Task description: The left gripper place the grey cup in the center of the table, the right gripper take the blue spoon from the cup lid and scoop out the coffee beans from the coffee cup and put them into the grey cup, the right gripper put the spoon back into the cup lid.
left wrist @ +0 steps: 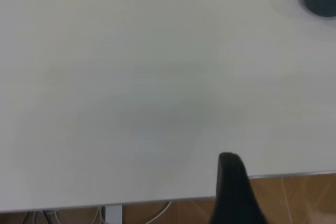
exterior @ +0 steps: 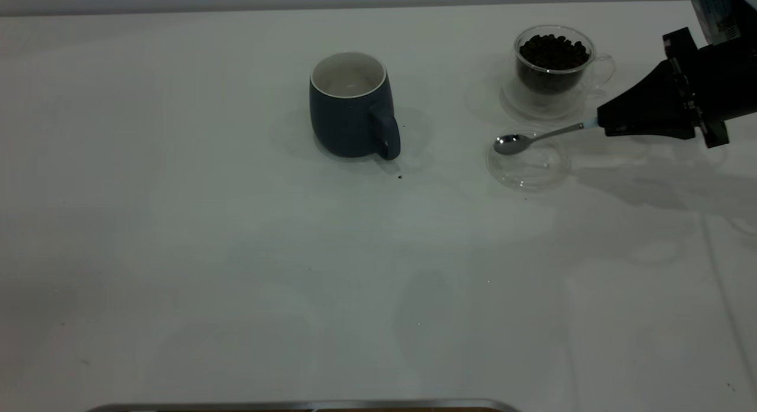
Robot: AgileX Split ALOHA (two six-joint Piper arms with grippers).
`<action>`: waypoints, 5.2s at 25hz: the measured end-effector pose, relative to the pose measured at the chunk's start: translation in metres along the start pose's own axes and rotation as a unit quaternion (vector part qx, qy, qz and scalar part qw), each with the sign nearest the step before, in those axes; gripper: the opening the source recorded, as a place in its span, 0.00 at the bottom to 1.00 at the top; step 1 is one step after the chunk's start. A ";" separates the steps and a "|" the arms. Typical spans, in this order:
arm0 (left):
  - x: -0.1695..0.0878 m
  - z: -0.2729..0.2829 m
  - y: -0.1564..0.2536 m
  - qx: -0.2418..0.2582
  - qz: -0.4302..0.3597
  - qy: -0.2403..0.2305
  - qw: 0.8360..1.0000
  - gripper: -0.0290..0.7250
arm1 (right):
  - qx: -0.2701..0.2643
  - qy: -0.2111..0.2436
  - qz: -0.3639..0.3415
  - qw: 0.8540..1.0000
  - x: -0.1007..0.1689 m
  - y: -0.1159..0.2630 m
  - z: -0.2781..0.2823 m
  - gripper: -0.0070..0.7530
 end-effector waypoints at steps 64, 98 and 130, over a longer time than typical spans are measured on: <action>0.000 0.000 0.000 0.000 0.000 0.000 1.000 0.76 | -0.024 0.044 -0.032 0.998 -0.035 0.005 -0.015 0.61; 0.000 0.000 0.000 0.000 0.000 0.000 1.000 0.76 | -0.146 0.191 0.177 0.954 0.139 0.010 0.125 0.72; 0.000 0.000 0.000 0.000 0.000 0.000 1.000 0.76 | -0.281 0.286 0.229 0.887 0.182 0.314 0.239 0.72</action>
Point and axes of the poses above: a point on each arm's last joint axis where the gripper is mounted, z pointing back along that axis away from the gripper, x along the wrist's bending axis when the last joint is at zero, y = z × x, the point moved 1 cm from there along -z, pointing out along that axis toward the gripper, and after that the axes turned 9 degrees about -z, right-handed, at the moved point
